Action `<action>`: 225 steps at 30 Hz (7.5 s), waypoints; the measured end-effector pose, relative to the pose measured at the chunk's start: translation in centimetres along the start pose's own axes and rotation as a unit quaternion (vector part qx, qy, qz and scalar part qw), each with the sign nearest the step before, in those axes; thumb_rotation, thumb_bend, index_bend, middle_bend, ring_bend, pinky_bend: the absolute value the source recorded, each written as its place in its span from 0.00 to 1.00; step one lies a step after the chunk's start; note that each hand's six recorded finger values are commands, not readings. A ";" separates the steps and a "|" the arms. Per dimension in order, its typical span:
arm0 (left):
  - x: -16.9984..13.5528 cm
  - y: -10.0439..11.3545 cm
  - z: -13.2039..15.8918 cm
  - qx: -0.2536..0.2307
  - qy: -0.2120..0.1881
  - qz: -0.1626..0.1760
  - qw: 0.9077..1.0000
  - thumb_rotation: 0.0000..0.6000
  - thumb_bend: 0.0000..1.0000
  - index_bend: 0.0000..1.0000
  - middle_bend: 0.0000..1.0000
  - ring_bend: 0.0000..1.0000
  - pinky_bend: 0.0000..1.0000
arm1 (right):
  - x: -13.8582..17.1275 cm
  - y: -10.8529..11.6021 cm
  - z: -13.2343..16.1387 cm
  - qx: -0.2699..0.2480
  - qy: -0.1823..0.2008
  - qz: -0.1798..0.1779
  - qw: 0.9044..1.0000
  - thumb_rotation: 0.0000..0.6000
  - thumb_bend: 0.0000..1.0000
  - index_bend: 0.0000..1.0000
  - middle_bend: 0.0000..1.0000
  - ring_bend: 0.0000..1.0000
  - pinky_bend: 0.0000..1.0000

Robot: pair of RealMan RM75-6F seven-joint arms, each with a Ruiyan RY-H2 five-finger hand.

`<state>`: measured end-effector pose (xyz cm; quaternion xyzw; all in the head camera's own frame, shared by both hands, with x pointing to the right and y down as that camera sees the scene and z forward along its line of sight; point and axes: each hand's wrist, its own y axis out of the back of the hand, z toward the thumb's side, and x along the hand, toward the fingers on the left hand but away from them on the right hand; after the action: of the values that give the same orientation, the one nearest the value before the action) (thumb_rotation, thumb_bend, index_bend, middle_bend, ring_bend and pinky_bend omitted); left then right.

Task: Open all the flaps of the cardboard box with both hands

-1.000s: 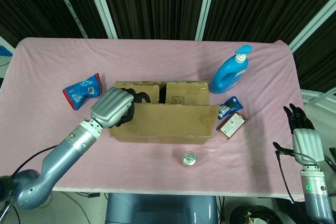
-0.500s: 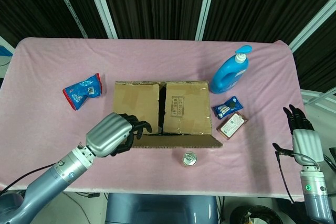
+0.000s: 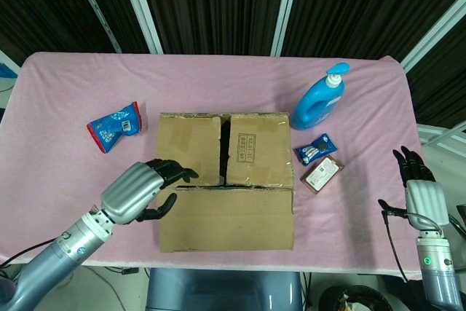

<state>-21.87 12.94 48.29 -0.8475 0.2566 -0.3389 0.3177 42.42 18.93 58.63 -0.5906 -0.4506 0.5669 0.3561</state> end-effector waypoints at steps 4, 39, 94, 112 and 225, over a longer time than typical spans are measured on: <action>-1.2 0.7 -2.4 0.032 0.027 0.036 0.998 1.00 0.30 0.06 0.08 0.02 0.08 | 0.0 0.1 0.1 0.012 0.006 -0.001 1.000 1.00 0.17 0.00 0.00 0.00 0.21; -19.4 -4.2 -19.4 0.092 0.267 0.193 0.940 1.00 0.27 0.00 0.03 0.00 0.06 | -9.3 4.9 20.6 0.089 0.279 0.007 0.956 1.00 0.99 0.06 0.04 0.01 0.21; -19.0 -4.5 -20.2 0.060 0.275 0.178 0.943 1.00 0.27 0.00 0.03 0.00 0.06 | -11.2 -2.4 35.9 0.355 0.477 -0.004 0.804 1.00 1.00 0.63 0.46 0.11 0.21; -18.9 -4.5 -20.1 0.064 0.274 0.178 0.943 1.00 0.27 0.00 0.03 0.00 0.06 | -11.5 4.0 34.4 0.366 0.449 -0.037 0.814 1.00 1.00 0.63 0.44 0.10 0.21; 10.4 -0.1 -3.9 0.294 -0.038 -0.050 0.954 1.00 0.86 0.11 0.19 0.10 0.25 | -2.3 5.2 4.2 0.094 0.031 -0.022 0.995 1.00 0.38 0.04 0.02 0.00 0.21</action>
<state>-18.03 4.82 54.87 -0.7410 0.0903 -0.3820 0.5449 39.05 14.66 54.15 -0.5616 -0.3968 0.5804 0.4362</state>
